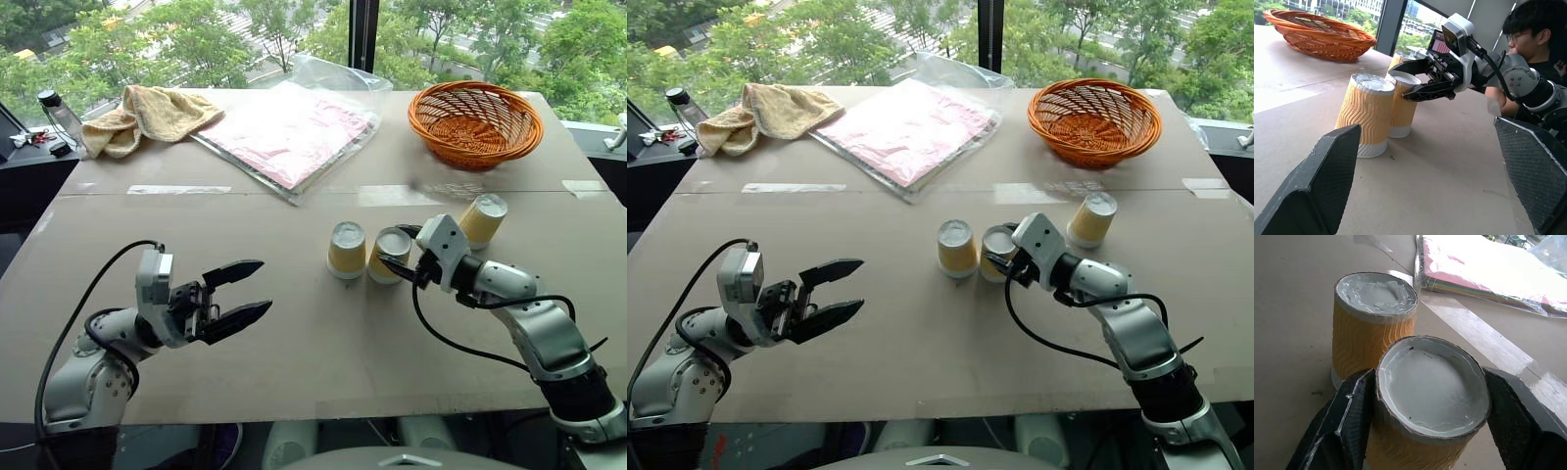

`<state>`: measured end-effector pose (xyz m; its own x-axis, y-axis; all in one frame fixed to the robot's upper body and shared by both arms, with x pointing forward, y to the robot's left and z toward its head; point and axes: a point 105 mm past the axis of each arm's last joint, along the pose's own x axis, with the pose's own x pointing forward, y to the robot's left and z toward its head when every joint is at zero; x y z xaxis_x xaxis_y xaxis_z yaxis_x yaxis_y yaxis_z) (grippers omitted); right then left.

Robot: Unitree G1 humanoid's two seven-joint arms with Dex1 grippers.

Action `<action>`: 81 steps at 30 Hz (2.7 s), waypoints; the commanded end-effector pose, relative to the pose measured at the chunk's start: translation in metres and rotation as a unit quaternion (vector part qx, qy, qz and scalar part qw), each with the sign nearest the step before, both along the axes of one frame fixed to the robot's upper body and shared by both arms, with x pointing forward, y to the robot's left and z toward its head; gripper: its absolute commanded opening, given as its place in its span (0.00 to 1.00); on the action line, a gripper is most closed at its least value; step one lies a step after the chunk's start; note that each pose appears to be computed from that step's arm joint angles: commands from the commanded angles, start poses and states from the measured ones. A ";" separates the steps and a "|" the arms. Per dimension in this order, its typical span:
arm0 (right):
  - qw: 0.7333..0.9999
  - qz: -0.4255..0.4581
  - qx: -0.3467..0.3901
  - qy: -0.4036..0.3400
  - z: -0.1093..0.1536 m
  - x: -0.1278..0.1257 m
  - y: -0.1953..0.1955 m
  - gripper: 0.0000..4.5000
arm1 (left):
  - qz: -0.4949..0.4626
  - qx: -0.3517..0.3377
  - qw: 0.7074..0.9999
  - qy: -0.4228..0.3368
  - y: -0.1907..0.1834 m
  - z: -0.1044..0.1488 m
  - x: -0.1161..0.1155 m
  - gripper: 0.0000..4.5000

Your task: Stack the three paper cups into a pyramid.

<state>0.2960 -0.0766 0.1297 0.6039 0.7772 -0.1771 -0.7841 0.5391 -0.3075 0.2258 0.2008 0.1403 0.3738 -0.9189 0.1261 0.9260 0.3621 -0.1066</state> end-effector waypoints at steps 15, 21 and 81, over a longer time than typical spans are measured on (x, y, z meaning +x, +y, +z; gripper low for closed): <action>0.980 -0.137 0.117 -0.089 0.097 0.008 -0.076 0.99 | -0.040 -0.019 0.998 -0.042 -0.019 0.020 -0.004 1.00; 0.958 -0.272 0.059 -0.071 0.069 0.042 -0.119 0.99 | -0.065 -0.023 0.996 -0.060 -0.029 0.031 -0.006 1.00; 0.996 0.093 0.004 0.016 0.110 -0.005 0.032 0.67 | 0.020 -0.071 0.997 -0.036 0.036 0.018 -0.022 1.00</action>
